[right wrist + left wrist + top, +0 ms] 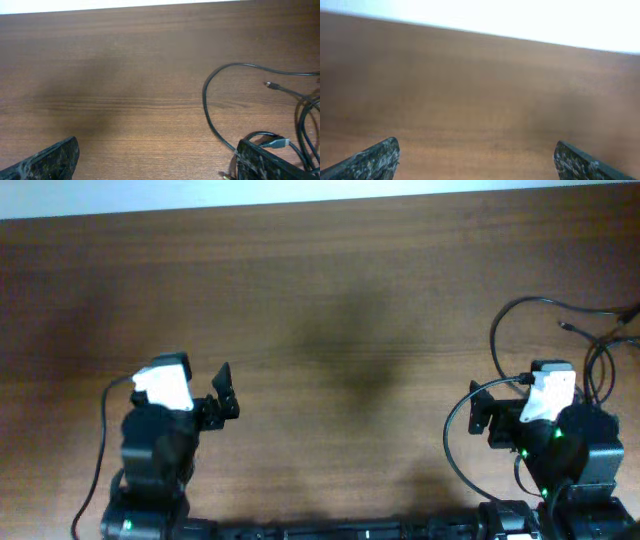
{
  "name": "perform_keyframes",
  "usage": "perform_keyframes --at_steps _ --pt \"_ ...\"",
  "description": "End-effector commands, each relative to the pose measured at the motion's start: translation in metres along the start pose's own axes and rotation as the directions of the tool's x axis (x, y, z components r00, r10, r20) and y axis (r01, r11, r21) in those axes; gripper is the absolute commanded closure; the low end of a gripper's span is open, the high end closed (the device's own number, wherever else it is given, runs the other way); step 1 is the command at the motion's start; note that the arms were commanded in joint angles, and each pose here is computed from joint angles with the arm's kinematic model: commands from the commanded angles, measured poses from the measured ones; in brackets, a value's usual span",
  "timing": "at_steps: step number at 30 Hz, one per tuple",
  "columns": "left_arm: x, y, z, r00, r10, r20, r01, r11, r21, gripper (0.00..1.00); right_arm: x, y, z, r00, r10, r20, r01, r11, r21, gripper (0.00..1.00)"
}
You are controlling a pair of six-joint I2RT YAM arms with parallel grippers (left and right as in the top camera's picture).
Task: Untangle cables
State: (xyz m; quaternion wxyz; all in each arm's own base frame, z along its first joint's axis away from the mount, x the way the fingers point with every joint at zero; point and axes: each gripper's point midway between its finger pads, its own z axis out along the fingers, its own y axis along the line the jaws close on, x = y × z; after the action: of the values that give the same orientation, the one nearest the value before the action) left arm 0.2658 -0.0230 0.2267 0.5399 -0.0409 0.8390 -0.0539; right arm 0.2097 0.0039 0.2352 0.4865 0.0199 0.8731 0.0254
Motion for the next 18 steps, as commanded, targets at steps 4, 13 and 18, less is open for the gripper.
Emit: perform_keyframes --at_steps 4,13,18 --pt "-0.0074 0.0014 -0.0111 0.998 -0.018 0.054 0.018 1.0 0.001 0.01 0.0051 -0.0022 0.0023 1.0 0.009 -0.01 -0.008 1.0 0.013 0.01" --pt "-0.0074 0.0014 -0.0111 0.998 -0.018 0.054 0.018 1.0 0.001 0.01 0.005 -0.0022 0.0023 1.0 0.009 -0.01 -0.008 1.0 0.013 0.01" --pt "-0.0074 0.0014 -0.0111 0.998 -0.018 0.054 0.018 1.0 0.001 0.01 0.0051 -0.0022 0.0023 1.0 0.009 -0.01 -0.008 1.0 0.013 0.01"
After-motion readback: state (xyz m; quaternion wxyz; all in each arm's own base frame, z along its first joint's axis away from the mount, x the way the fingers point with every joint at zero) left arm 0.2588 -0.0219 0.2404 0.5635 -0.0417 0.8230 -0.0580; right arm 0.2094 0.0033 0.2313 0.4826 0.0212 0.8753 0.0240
